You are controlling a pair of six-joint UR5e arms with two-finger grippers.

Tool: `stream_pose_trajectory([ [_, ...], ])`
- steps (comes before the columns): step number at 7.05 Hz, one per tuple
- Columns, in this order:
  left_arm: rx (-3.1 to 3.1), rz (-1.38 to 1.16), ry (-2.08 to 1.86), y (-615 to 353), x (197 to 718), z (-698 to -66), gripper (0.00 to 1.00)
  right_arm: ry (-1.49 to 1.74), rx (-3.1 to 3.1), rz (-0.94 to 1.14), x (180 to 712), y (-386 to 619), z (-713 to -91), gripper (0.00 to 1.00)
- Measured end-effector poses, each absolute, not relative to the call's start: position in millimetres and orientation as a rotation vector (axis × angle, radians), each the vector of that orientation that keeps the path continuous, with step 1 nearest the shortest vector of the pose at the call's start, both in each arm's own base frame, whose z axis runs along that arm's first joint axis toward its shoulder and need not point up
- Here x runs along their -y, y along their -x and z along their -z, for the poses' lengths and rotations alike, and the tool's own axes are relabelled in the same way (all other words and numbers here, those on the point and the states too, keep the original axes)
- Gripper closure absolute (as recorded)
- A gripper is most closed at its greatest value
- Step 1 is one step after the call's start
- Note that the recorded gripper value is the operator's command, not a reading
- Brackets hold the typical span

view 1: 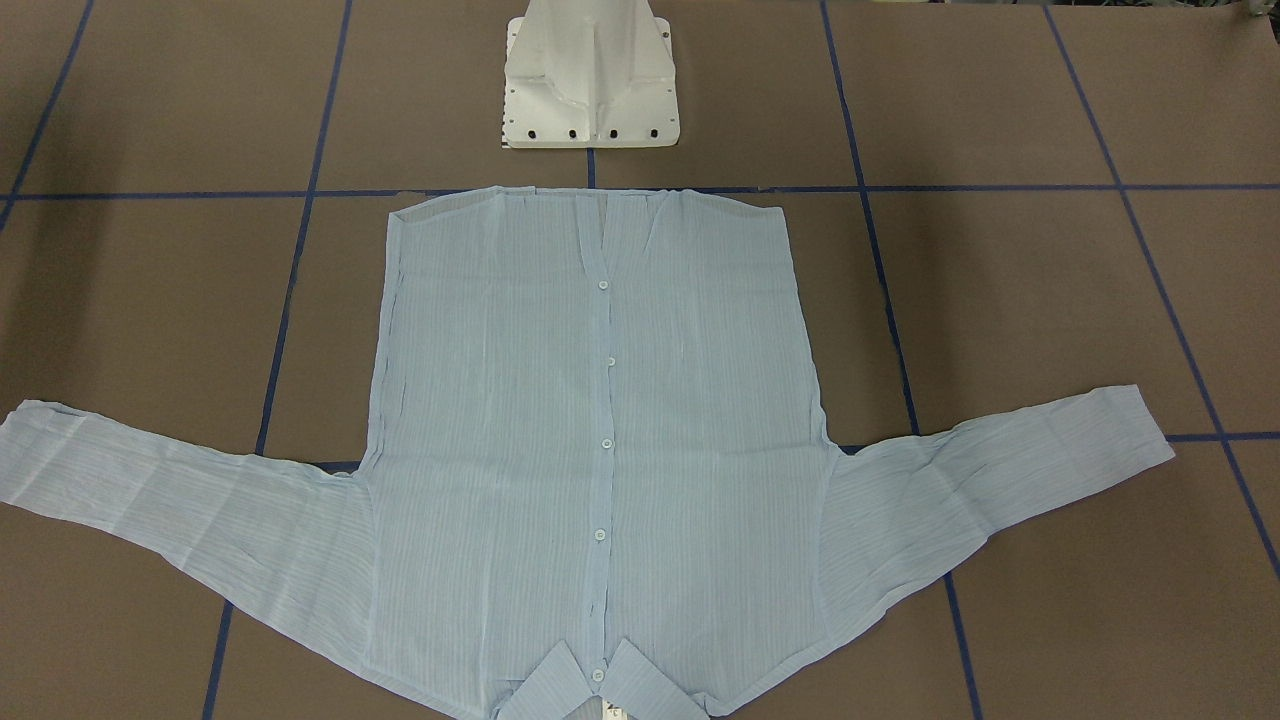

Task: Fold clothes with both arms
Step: 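Move the right gripper toward the cuff of the sleeve nearest it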

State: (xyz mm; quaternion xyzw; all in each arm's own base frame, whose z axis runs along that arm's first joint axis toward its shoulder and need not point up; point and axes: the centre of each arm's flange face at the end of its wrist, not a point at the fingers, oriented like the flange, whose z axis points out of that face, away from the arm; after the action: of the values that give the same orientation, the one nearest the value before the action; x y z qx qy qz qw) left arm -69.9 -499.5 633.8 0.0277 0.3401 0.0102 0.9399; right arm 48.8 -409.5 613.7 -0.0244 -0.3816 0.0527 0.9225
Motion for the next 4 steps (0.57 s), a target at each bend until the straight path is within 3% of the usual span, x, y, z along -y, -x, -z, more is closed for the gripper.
stream_pose_trajectory([
  [4, -0.695, -0.032, -0.086, 69, 503, -620, 0.0, 0.044, 0.782, -0.106, 411, -49, -611, 0.0],
])
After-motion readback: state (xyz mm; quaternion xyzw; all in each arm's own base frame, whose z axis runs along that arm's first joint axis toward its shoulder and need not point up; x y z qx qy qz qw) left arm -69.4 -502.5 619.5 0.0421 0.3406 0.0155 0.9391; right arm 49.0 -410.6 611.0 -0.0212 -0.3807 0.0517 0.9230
